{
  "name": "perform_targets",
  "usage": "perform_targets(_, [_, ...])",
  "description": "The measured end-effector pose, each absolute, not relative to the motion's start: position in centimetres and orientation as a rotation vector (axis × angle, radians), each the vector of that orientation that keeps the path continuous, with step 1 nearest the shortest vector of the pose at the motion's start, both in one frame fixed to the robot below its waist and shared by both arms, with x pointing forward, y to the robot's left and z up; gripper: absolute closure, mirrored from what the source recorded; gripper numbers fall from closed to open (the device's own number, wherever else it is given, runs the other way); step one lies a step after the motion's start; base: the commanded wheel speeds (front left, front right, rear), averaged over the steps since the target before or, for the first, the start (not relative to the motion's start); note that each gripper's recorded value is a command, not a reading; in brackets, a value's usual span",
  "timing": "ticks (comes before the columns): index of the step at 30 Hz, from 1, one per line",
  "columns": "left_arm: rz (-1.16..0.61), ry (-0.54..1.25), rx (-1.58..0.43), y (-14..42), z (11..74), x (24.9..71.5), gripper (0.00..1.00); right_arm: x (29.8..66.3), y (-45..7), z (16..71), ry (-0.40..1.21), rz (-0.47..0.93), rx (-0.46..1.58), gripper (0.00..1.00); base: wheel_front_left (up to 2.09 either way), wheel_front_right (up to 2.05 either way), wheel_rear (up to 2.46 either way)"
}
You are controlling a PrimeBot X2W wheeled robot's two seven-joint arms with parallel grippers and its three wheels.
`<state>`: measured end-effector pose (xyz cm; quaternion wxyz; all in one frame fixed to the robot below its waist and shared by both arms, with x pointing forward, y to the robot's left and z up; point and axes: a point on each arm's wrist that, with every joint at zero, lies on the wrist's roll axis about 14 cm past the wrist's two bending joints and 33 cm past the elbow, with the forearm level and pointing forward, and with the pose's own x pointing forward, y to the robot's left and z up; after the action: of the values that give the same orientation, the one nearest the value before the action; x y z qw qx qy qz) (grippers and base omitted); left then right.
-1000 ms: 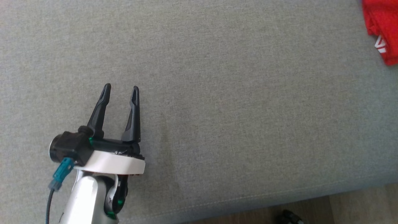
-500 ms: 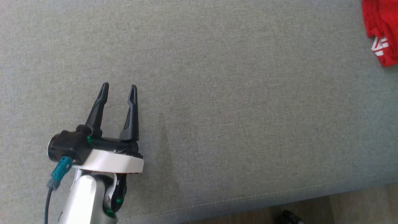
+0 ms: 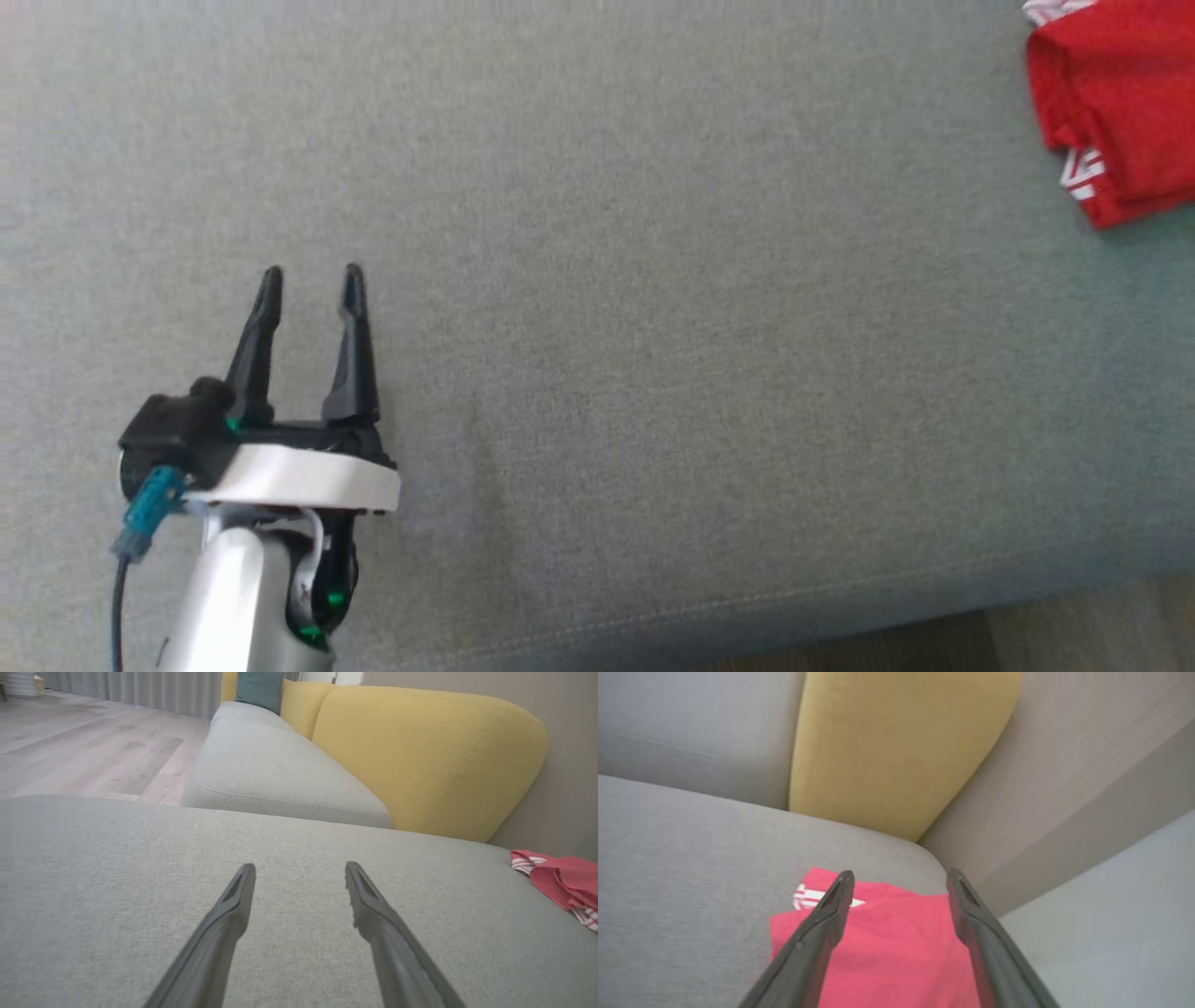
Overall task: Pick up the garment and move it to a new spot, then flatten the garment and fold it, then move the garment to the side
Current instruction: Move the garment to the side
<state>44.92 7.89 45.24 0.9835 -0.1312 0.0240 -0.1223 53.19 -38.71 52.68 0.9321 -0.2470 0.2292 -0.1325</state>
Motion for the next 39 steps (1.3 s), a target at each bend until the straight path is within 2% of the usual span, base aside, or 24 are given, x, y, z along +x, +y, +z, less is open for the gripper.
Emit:
perform_targets(8, [-0.108,0.029,-0.258,11.3,46.8,43.3,0.0,53.2,-29.6,55.2,0.208,-0.089,-0.324,0.0,0.0,0.0,0.0])
perform_targets(19, [-0.015,-0.01,-0.249,13.7,49.0,38.8,0.0,47.4,-22.1,55.0,0.006,0.015,-0.043,0.0,0.0,0.0,0.0])
perform_targets(31, [-0.014,-0.004,-0.208,13.7,48.9,36.6,0.0,38.9,-16.7,49.6,0.007,0.089,0.201,0.0,0.0,0.0,0.0])
perform_targets(39, [-0.033,0.012,-0.199,13.5,48.4,36.1,0.0,37.6,-14.9,48.8,0.013,0.131,0.234,0.0,0.0,0.0,0.0])
